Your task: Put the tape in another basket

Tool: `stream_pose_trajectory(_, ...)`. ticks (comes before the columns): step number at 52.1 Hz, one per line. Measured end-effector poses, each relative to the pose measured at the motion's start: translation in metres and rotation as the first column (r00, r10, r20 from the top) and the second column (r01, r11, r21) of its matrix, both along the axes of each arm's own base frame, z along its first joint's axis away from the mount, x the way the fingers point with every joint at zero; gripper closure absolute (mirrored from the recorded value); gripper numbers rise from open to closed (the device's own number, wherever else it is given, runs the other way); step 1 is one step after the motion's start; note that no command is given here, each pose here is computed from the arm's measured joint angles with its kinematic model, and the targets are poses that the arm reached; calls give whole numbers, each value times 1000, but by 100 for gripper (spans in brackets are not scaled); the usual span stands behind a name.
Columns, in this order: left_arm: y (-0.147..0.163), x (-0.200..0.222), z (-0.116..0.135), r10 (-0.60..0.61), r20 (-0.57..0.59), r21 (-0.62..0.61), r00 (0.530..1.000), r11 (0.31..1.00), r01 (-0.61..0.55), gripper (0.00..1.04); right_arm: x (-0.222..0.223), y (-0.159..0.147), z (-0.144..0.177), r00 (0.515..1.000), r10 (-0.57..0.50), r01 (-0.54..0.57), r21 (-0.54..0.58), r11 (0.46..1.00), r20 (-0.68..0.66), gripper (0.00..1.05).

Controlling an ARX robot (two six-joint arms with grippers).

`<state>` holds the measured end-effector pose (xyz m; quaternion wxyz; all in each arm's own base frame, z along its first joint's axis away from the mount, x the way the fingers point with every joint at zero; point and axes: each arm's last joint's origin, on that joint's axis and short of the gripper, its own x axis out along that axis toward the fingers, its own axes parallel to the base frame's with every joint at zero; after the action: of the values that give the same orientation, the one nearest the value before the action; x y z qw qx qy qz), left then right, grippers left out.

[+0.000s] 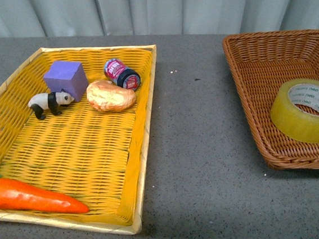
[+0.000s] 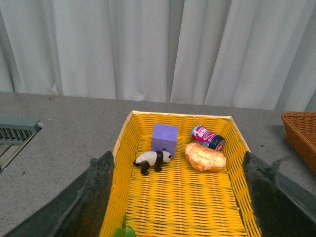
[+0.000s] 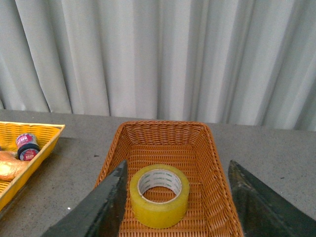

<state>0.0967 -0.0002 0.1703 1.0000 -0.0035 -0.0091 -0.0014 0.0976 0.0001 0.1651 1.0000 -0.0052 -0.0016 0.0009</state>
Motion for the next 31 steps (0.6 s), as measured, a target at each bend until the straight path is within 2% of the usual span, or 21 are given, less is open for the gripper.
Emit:
stream_pose_trajectory(4, 0, 0, 0, 0, 0, 1, 1000, 1000, 0, 5, 0, 0, 0, 1000, 0, 0, 0, 1000, 0, 11)
stream_pose_trajectory(6, 0, 0, 0, 0, 0, 2, 1000, 1000, 0, 7, 0, 0, 0, 1000, 0, 0, 1, 1000, 0, 7)
stream_pose_trajectory(8, 0, 0, 0, 0, 0, 2, 1000, 1000, 0, 7, 0, 0, 0, 1000, 0, 0, 1, 1000, 0, 9)
stream_pose_trajectory(31, 0, 0, 0, 0, 0, 2, 1000, 1000, 0, 7, 0, 0, 0, 1000, 0, 0, 1, 1000, 0, 9)
